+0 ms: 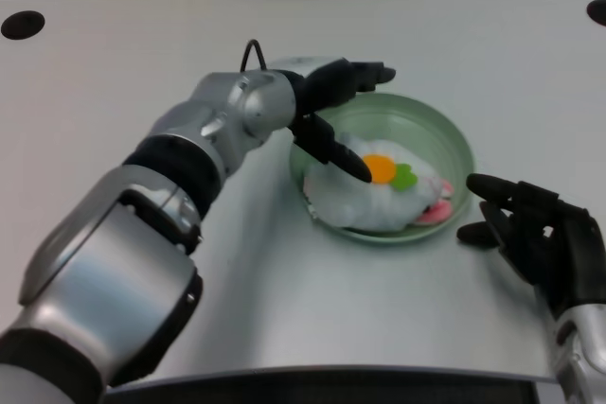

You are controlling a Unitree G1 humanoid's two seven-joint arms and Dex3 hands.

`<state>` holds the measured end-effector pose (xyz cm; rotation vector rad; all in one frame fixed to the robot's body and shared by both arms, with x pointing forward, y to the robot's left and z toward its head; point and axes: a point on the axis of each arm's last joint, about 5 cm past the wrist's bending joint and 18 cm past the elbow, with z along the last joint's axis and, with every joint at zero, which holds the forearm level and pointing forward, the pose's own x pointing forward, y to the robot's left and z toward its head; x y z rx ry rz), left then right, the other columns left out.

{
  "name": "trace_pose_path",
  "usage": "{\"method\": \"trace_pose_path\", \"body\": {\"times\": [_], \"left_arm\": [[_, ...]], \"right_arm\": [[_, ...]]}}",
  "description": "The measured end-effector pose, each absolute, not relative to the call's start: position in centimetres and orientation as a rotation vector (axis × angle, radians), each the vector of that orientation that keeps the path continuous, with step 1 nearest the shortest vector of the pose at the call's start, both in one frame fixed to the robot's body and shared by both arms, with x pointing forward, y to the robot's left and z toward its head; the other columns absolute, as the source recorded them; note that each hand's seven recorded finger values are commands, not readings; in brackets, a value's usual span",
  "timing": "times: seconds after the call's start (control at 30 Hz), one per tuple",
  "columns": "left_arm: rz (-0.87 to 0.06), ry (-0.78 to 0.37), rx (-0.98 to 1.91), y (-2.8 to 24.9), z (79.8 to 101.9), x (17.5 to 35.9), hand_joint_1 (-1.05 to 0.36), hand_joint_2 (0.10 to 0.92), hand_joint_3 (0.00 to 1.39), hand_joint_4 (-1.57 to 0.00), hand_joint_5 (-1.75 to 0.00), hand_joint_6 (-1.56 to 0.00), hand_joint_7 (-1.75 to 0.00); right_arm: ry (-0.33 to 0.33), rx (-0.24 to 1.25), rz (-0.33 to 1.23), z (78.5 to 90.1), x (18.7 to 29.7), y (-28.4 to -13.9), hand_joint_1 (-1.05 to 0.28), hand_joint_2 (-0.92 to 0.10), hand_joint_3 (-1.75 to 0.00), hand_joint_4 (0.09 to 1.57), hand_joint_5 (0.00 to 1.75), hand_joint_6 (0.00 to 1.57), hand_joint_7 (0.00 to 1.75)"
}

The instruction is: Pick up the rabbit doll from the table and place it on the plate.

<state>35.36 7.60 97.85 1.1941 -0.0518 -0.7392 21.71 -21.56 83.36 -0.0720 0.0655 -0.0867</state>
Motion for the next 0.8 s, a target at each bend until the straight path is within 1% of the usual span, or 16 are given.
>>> {"method": "trace_pose_path", "body": {"times": [0.13, 0.27, 0.33, 0.43, 0.57, 0.73, 0.8], "left_arm": [[-0.713, -0.063, 1.155, 9.4, 98.9, 35.8, -1.05, 0.917, 0.06, 0.00, 0.00, -0.03, -0.01], [-0.691, -0.101, 1.113, 11.0, 100.0, 36.1, -1.05, 0.921, 0.05, 0.00, 0.00, -0.04, -0.02], [-0.673, -0.113, 1.106, 11.7, 100.2, 36.2, -1.03, 0.921, 0.06, -0.01, 0.00, -0.08, -0.04], [-0.656, -0.137, 1.083, 12.8, 100.1, 36.0, -1.01, 0.921, 0.08, -0.05, -0.03, -0.10, -0.05], [-0.638, -0.137, 1.039, 13.9, 99.2, 35.5, -0.96, 0.921, 0.09, -0.10, -0.05, -0.14, -0.06], [-0.610, -0.153, 0.933, 15.3, 98.7, 35.0, -0.86, 0.919, 0.05, -0.17, -0.10, -0.20, -0.07], [-0.599, -0.161, 0.887, 15.7, 98.5, 34.8, -0.84, 0.920, 0.04, -0.18, -0.10, -0.21, -0.07]], "right_arm": [[0.072, -0.071, -0.088, 83.3, 21.7, -21.6, -0.40, -0.92, -0.18, 0.85, 0.83, 1.05, 0.01], [0.072, -0.058, -0.089, 83.3, 21.8, -21.7, -0.40, -0.92, -0.17, 0.86, 0.84, 1.06, 0.01], [0.069, -0.053, -0.090, 83.3, 21.9, -21.7, -0.40, -0.92, -0.17, 0.87, 0.84, 1.06, 0.01], [0.069, -0.053, -0.090, 83.4, 21.9, -21.7, -0.39, -0.92, -0.18, 0.87, 0.85, 1.06, 0.01], [0.069, -0.055, -0.090, 83.4, 21.9, -21.6, -0.39, -0.92, -0.18, 0.87, 0.85, 1.05, 0.01], [0.069, -0.056, -0.090, 83.4, 21.9, -21.6, -0.40, -0.92, -0.18, 0.86, 0.85, 1.05, 0.01], [0.069, -0.056, -0.090, 83.4, 21.9, -21.6, -0.40, -0.92, -0.18, 0.86, 0.86, 1.06, 0.01]]}}
